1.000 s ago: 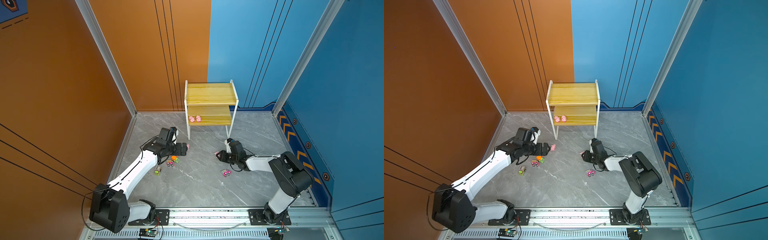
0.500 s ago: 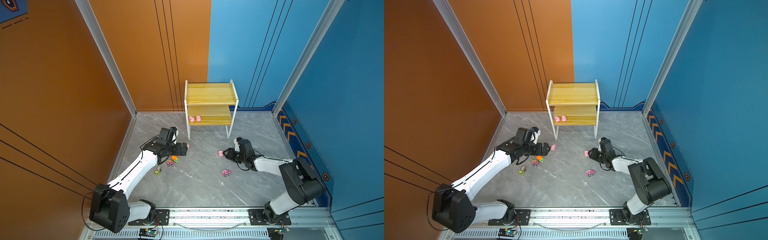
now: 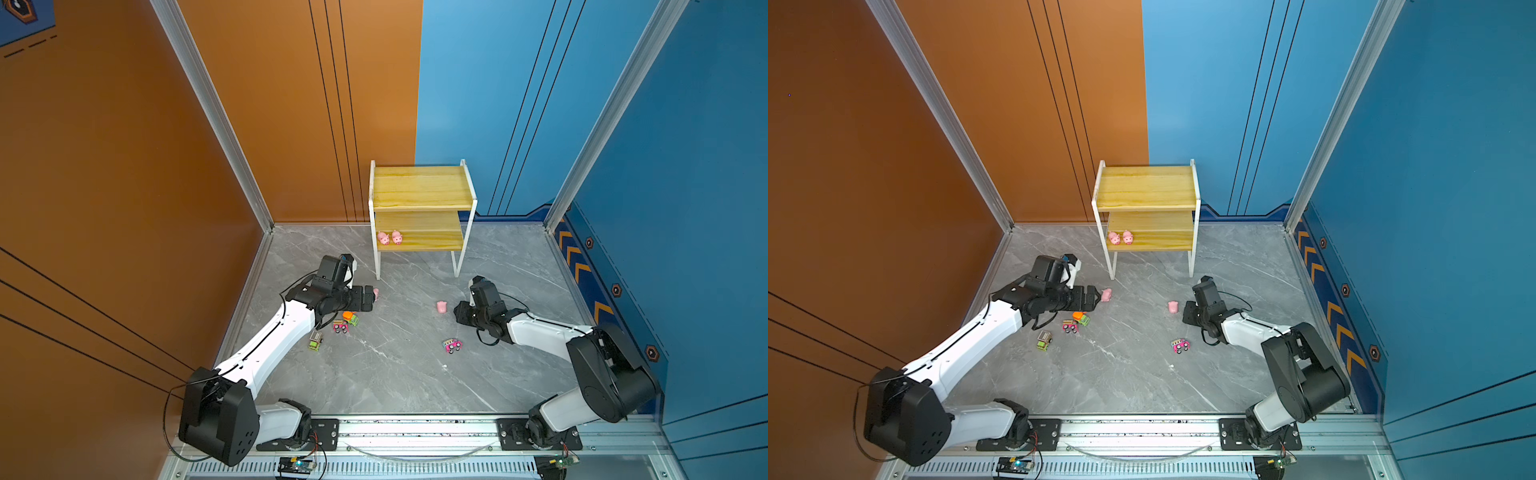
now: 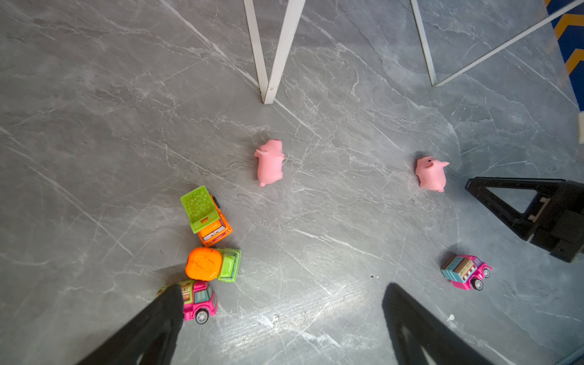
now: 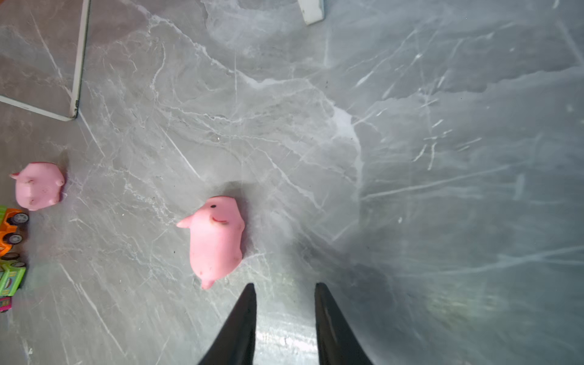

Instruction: Place and organize the plastic toys onto the shelf

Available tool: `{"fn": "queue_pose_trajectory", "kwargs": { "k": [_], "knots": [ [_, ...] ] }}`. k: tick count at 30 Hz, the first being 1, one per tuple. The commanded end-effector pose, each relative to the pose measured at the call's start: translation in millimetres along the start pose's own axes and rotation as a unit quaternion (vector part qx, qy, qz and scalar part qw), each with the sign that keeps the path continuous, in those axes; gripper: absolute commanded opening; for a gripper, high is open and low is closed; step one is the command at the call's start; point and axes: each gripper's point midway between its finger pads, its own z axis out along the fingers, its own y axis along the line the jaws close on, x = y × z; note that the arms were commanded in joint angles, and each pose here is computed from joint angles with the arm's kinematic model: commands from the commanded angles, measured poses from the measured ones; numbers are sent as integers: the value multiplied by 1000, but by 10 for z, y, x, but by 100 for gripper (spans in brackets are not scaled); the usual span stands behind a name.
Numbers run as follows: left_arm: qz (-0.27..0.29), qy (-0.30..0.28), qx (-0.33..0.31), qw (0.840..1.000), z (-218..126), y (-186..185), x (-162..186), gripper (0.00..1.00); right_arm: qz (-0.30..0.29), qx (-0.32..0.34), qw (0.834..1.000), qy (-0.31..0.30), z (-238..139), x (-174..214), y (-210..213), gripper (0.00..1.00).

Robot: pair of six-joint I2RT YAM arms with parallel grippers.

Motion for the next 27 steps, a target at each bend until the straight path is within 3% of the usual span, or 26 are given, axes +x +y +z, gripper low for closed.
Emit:
{"fn": "queue_pose_trajectory", "kwargs": {
  "k": [1,20,27],
  "knots": [
    [7,-2,3,1000,-59,-32,-46,100,-23,26,999,4,64,17,10,31],
    [7,-3,5,1000,-64,-41,-54,100,-74,-23,997,12,398,167,844,28],
    [7,-3,6,1000,-63,-47,-55,100,-169,-51,984,-5,132,-33,1072,33]
  ]
}}
